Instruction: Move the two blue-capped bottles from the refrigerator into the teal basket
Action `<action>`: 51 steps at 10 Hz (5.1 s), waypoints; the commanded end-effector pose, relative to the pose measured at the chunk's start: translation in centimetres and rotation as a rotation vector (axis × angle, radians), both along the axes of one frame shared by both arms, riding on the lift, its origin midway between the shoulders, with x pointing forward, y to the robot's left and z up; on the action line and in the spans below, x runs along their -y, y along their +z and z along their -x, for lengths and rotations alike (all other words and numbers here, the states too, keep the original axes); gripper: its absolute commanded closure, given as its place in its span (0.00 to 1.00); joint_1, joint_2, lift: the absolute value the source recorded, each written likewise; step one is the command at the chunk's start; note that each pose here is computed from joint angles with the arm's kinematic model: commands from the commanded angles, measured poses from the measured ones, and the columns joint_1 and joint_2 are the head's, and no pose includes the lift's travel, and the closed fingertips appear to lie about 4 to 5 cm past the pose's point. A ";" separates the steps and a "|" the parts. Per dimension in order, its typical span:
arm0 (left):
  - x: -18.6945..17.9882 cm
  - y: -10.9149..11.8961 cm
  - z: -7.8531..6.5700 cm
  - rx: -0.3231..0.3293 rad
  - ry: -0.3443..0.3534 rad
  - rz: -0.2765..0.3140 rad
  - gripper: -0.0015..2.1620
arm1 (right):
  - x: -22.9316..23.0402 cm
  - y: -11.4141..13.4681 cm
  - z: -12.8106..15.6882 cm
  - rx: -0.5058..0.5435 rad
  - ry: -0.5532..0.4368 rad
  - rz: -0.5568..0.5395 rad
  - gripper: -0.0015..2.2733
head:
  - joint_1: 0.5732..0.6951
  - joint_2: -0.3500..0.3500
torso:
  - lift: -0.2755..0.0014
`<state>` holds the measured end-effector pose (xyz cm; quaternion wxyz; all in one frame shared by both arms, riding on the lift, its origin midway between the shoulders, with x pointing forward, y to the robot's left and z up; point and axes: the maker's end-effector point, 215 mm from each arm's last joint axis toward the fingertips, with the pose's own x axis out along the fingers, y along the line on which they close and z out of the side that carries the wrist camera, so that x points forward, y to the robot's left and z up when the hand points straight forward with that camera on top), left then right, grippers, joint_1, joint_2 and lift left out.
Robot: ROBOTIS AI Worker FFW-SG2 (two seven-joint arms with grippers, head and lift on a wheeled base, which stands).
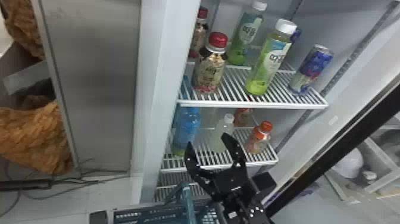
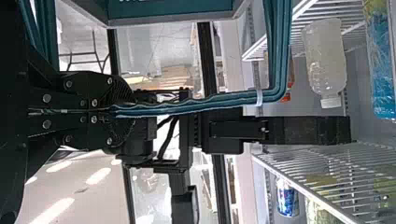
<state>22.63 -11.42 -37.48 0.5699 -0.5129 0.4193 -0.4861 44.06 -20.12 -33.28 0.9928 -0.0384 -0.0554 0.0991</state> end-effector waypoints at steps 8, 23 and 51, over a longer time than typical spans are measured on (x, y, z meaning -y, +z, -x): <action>0.0 0.1 -0.1 0.000 0.002 0.003 0.52 | -0.4 -2.3 -3.4 -0.019 0.008 0.015 0.05 | 1.00 0.00 | 0.43; 0.1 0.5 -0.5 0.009 0.007 0.009 0.52 | -1.9 -3.5 -9.7 -0.020 0.038 0.003 0.05 | 1.00 0.00 | 0.43; -0.2 0.3 -0.6 0.005 0.014 0.009 0.51 | -0.2 2.8 7.1 -0.098 0.142 -0.028 0.26 | 1.00 0.00 | 0.43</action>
